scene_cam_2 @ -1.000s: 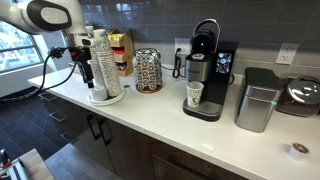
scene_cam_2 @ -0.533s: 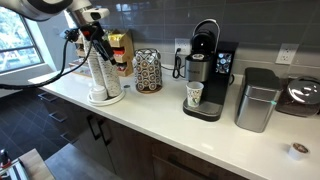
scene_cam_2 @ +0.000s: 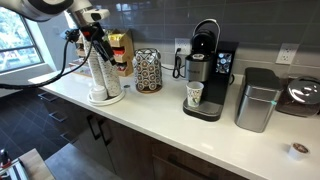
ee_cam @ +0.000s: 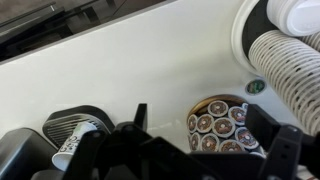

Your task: Remove the white object from the coffee machine

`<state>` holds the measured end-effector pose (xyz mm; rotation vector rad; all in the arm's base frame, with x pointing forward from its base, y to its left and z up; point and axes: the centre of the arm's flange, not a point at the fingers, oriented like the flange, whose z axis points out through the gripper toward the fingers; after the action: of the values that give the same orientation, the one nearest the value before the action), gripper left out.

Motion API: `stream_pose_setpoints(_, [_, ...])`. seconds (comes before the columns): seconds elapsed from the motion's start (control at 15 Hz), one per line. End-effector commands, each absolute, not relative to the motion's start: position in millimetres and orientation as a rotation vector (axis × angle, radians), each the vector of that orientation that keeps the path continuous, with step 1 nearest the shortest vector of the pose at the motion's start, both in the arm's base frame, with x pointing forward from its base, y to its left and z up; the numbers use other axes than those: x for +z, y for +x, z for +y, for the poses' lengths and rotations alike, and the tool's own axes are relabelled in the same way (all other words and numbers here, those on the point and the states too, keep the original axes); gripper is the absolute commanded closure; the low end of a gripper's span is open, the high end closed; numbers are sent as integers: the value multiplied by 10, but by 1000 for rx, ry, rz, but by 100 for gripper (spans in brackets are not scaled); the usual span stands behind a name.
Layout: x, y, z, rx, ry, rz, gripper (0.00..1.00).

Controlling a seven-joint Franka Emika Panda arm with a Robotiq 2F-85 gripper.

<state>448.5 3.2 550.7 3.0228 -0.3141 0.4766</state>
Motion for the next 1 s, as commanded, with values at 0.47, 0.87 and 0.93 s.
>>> stream_pose_setpoints(0.47, [6155,4972,-1161,680,2931,-250,0])
stream_pose_setpoints(0.87, [6113,5040,-1443,652,2881,-103,0])
stream_pose_setpoints(0.93, [6091,5091,-1477,647,2874,-94,0])
